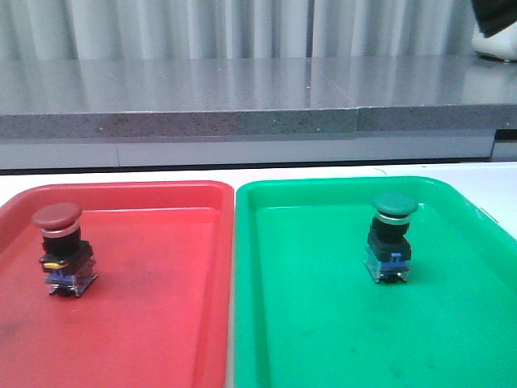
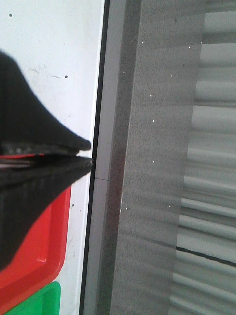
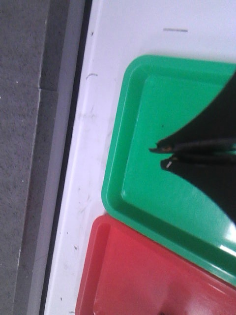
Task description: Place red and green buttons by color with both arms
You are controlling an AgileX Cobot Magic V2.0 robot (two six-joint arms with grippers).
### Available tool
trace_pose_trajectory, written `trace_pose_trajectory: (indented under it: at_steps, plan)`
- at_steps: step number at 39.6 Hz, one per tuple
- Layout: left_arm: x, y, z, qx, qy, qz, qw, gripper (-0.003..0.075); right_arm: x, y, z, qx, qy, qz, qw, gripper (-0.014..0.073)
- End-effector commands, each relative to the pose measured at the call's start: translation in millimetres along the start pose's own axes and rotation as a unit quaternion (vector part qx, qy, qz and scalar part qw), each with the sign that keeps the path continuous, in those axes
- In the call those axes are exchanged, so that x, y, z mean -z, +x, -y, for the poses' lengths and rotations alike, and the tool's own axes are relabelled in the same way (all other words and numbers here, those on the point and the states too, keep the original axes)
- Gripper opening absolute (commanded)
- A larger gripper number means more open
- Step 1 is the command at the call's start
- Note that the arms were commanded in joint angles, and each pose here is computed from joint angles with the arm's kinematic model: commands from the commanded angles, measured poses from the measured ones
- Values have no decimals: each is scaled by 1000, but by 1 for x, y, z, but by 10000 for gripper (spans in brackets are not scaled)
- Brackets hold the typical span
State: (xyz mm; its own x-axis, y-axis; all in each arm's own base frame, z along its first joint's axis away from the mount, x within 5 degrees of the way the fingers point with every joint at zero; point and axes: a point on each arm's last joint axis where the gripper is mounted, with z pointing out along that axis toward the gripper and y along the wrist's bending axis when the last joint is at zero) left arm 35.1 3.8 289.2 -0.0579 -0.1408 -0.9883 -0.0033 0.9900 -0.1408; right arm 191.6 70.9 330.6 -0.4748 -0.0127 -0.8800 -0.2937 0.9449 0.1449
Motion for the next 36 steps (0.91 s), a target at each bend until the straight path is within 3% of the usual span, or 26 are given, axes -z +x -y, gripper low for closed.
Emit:
trace_pose_trajectory:
  at_steps: [1,14,20,26,36]
  plan:
    - [2,-14,3,5,13,45,999,-20,24,-4,6,15,15,59,998,-125]
    - [2,-14,3,5,13,45,999,-20,86,62,13,29,15,140,990,-125]
    - [2,-14,3,5,13,45,999,-20,113,87,14,31,8,205,978,-125]
    - [2,-14,3,5,13,45,999,-20,134,93,13,33,1,265,964,-125]
    - [2,-14,3,5,13,45,999,-20,135,95,14,33,1,264,964,-125]
